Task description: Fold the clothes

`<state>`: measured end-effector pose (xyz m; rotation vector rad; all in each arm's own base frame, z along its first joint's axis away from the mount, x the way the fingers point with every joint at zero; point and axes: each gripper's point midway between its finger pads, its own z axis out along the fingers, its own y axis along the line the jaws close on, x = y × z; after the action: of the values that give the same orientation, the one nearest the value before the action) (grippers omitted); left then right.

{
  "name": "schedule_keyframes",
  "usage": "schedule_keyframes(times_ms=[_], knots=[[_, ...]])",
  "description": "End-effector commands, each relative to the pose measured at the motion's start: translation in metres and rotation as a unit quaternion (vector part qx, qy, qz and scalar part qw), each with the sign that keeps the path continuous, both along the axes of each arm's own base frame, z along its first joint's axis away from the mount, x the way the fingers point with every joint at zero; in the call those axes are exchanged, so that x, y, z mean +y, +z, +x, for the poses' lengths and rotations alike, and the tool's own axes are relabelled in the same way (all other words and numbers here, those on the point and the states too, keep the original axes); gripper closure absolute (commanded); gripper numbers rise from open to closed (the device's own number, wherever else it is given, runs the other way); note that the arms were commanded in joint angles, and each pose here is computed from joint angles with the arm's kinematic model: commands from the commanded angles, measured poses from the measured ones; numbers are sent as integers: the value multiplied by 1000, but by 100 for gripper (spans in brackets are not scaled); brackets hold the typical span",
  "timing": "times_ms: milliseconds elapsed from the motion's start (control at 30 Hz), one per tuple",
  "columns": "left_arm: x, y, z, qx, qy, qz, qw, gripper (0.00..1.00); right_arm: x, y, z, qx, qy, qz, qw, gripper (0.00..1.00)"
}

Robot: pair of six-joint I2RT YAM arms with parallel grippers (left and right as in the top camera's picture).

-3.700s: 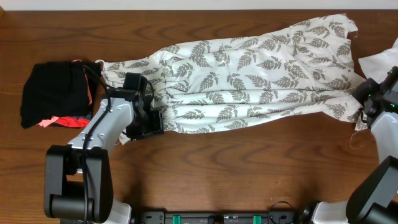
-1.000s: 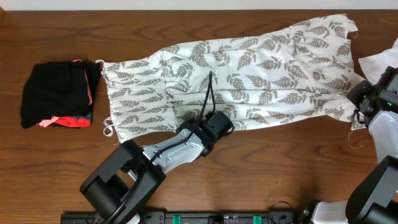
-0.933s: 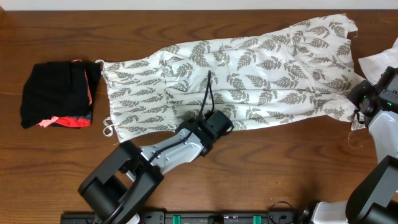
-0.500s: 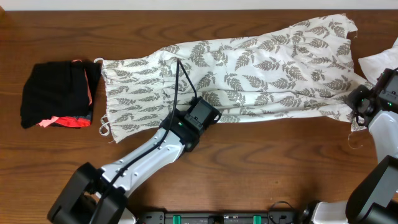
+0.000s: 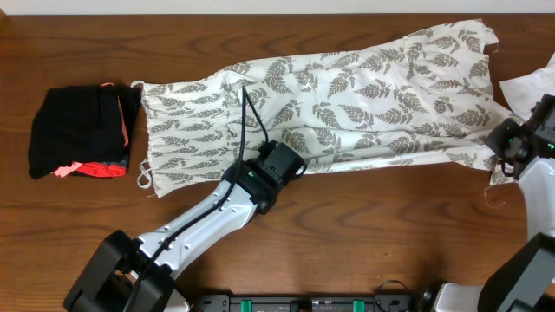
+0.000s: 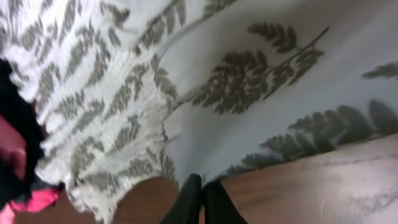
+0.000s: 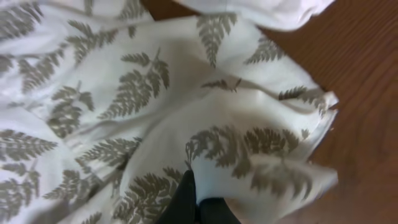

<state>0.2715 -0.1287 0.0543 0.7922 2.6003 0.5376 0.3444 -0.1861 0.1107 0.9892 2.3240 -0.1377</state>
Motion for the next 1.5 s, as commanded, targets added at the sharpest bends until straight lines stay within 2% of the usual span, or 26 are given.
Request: schedule_keyframes(times_ms=[0, 200, 400, 533, 600, 667, 733, 800, 833, 1067, 1333, 1467], knots=[[7, 2, -7, -5, 42, -11, 999, 94, -10, 19, -4, -7, -10, -23, 1000, 99], [6, 12, -9, -14, 43, -24, 999, 94, -2, 3, -26, 43, -14, 5, 999, 99], [-10, 26, -16, -13, 38, -92, 995, 94, 4, -4, -37, 70, -13, 18, 997, 99], [-18, 24, -21, 5, 31, -114, 993, 94, 6, -4, -37, 69, -10, 23, 997, 99], [-16, 19, -23, 10, 30, -108, 994, 94, 6, -4, -37, 69, -10, 23, 997, 99], [-13, 12, -22, 7, 28, -97, 995, 83, 6, -4, -37, 69, -10, 23, 997, 99], [-13, 4, -17, -3, 17, -86, 996, 83, 6, -4, -37, 68, -10, 23, 997, 99], [-16, -3, -13, -6, -1, -84, 996, 72, 6, -4, -36, 68, -10, 23, 997, 99], [-18, -7, -11, -7, -10, -82, 997, 70, 6, -4, -36, 68, -10, 23, 997, 99], [-22, -32, -7, 6, -57, -53, 997, 68, 6, -4, -36, 67, -10, 23, 997, 99], [-27, -49, -1, 12, -66, -45, 997, 67, 6, -4, -36, 67, -10, 22, 997, 99], [-24, -50, -6, 22, -68, -38, 997, 59, 6, -4, -36, 67, -10, 22, 997, 99]])
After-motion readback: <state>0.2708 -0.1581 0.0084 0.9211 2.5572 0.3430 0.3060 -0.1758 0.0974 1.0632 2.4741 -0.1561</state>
